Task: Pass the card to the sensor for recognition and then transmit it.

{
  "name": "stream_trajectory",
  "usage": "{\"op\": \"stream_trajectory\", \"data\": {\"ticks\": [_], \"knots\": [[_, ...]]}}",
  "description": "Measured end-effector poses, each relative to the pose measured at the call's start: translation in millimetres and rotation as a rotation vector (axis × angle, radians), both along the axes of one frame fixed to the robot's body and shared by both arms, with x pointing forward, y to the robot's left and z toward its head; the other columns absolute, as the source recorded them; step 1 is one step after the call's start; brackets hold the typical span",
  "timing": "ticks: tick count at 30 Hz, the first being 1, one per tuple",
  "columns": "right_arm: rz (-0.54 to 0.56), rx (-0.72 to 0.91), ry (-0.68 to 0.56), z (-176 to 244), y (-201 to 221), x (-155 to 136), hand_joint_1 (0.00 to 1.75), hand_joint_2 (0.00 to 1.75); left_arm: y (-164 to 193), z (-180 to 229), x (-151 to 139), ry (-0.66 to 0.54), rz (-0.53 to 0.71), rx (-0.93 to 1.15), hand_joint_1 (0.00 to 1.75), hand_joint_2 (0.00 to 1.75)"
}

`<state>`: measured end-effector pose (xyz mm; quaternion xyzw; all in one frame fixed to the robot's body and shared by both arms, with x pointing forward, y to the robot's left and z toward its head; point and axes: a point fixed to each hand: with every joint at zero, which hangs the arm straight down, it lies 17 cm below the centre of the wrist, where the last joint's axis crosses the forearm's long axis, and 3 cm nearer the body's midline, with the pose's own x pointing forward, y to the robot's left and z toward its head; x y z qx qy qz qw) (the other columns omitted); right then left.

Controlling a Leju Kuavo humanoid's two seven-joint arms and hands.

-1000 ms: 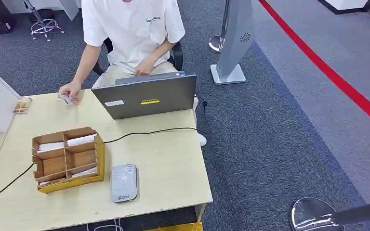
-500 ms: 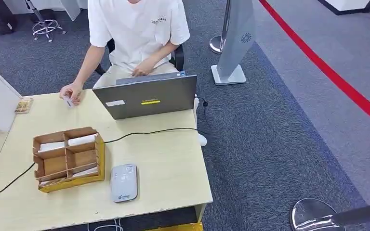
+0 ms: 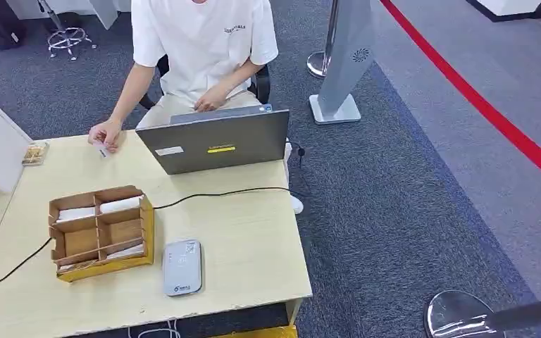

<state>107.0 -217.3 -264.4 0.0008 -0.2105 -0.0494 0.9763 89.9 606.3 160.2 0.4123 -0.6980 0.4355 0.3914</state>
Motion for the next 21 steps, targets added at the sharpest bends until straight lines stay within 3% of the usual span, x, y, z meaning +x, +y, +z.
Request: {"op": "stream_trajectory", "data": {"ticks": [9,13,21], "knots": [[0.000,0.000,-0.006,0.5,-0.1,1.6,0.00,1.75,-2.8,11.9,6.0,0.042,-0.023,0.068,0.00,1.75],[0.016,-0.004,-0.008,0.6,0.5,1.7,0.00,1.75,-5.8,29.1,10.2,0.116,-0.013,0.160,0.00,1.75],[0.032,-0.004,-0.008,0.9,1.9,4.4,0.00,1.75,22.5,69.1,11.2,0.153,0.042,0.264,0.00,1.75]]}}
